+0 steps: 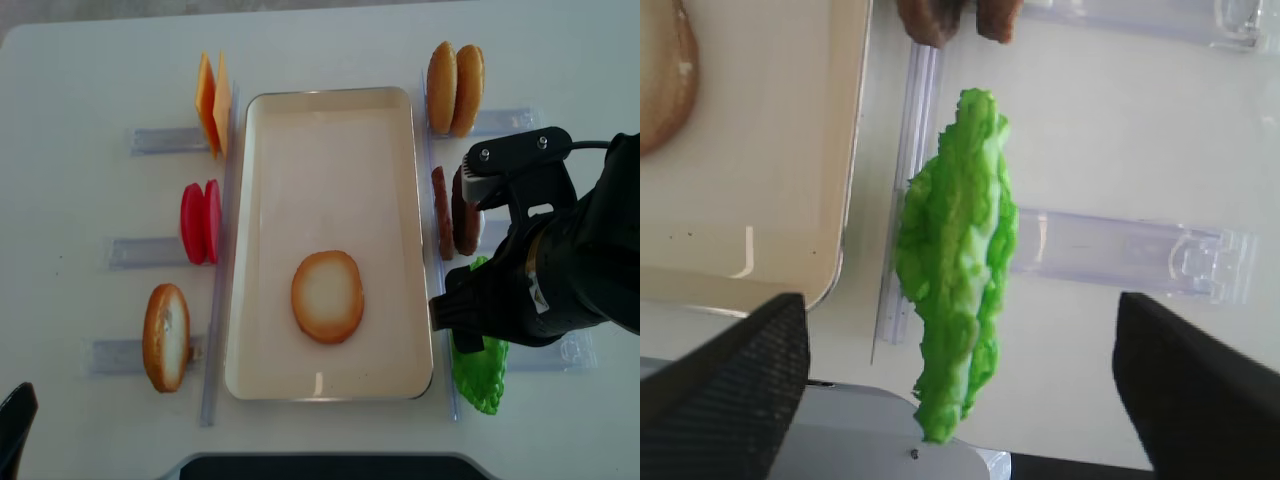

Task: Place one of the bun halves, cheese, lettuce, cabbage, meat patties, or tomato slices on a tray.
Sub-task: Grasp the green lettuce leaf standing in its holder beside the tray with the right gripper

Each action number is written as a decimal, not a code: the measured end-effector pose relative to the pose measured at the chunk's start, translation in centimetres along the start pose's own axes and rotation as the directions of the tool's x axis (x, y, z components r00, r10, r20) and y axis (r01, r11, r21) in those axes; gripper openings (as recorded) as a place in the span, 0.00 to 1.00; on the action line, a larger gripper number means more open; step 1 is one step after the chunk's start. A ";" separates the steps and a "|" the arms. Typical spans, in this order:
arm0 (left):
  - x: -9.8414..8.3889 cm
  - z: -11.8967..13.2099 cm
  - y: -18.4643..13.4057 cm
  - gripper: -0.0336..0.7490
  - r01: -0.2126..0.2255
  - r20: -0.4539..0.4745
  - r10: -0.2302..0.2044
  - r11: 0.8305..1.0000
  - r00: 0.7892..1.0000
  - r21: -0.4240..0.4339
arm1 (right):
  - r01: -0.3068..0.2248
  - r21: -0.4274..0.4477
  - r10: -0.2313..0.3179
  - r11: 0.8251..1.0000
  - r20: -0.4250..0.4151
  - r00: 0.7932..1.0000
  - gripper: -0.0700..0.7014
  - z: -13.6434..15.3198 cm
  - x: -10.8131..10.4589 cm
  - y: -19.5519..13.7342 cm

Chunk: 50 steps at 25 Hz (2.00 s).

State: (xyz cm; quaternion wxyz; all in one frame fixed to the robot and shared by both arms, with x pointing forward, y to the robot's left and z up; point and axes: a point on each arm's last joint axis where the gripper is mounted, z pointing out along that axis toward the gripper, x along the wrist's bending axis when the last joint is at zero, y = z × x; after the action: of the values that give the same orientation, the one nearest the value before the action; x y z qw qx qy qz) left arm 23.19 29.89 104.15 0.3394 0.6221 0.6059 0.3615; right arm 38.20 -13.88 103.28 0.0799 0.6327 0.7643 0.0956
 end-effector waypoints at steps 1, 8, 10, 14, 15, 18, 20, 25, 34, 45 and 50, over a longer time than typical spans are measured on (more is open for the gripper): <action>0.0 0.0 0.0 0.73 0.000 0.000 0.000 1.000 1.000 0.000 | 0.003 0.004 -0.003 1.000 0.004 1.000 0.83 0.1 0.1 0.0; 0.0 0.0 0.0 0.73 0.000 0.000 0.000 1.000 1.000 0.000 | 0.021 -0.002 -0.021 1.000 0.015 1.000 0.69 0.4 0.1 0.2; 0.0 0.0 0.0 0.73 0.000 0.000 0.000 1.000 1.000 0.000 | 0.025 -0.005 -0.025 1.000 0.020 0.999 0.62 0.4 0.1 0.2; 0.0 0.0 0.0 0.73 0.000 0.000 0.000 1.000 1.000 0.000 | 0.034 -0.005 -0.033 0.999 0.019 0.999 0.46 0.4 0.1 0.2; 0.0 0.0 0.0 0.73 0.000 0.000 0.000 1.000 1.000 0.000 | 0.037 -0.004 -0.037 0.999 0.019 0.999 0.44 0.4 0.1 0.2; 0.0 0.0 0.0 0.73 0.000 0.000 0.000 1.000 1.000 0.000 | 0.044 -0.003 -0.044 0.999 0.018 0.999 0.41 0.4 0.1 0.2; 0.0 0.0 0.0 0.73 0.000 0.000 0.000 1.000 1.000 0.000 | 0.047 -0.003 -0.047 0.999 0.018 0.999 0.41 0.4 0.1 0.2; 0.0 0.0 0.0 0.73 0.000 0.000 0.000 1.000 1.000 0.000 | 0.052 -0.002 -0.052 0.999 0.017 0.999 0.39 0.4 0.1 0.2; 0.0 0.0 0.0 0.73 0.000 0.000 0.000 1.000 1.000 0.000 | 0.049 0.009 -0.049 0.999 0.005 0.999 0.39 0.4 0.2 0.1; 0.0 0.0 0.0 0.73 0.000 -0.001 0.000 1.000 1.000 0.000 | 0.072 0.002 -0.072 0.997 0.013 0.997 0.25 0.4 0.1 0.2; 0.0 0.0 0.0 0.73 0.000 -0.001 0.000 1.000 1.000 0.000 | 0.116 -0.005 -0.116 0.993 0.022 0.993 0.09 0.4 0.1 0.3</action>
State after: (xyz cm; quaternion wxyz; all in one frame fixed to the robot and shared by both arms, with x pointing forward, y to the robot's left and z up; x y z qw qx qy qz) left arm 23.19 29.90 104.15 0.3391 0.6221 0.6059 0.3618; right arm 38.53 -13.77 102.95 0.0956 0.5881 0.7985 0.0865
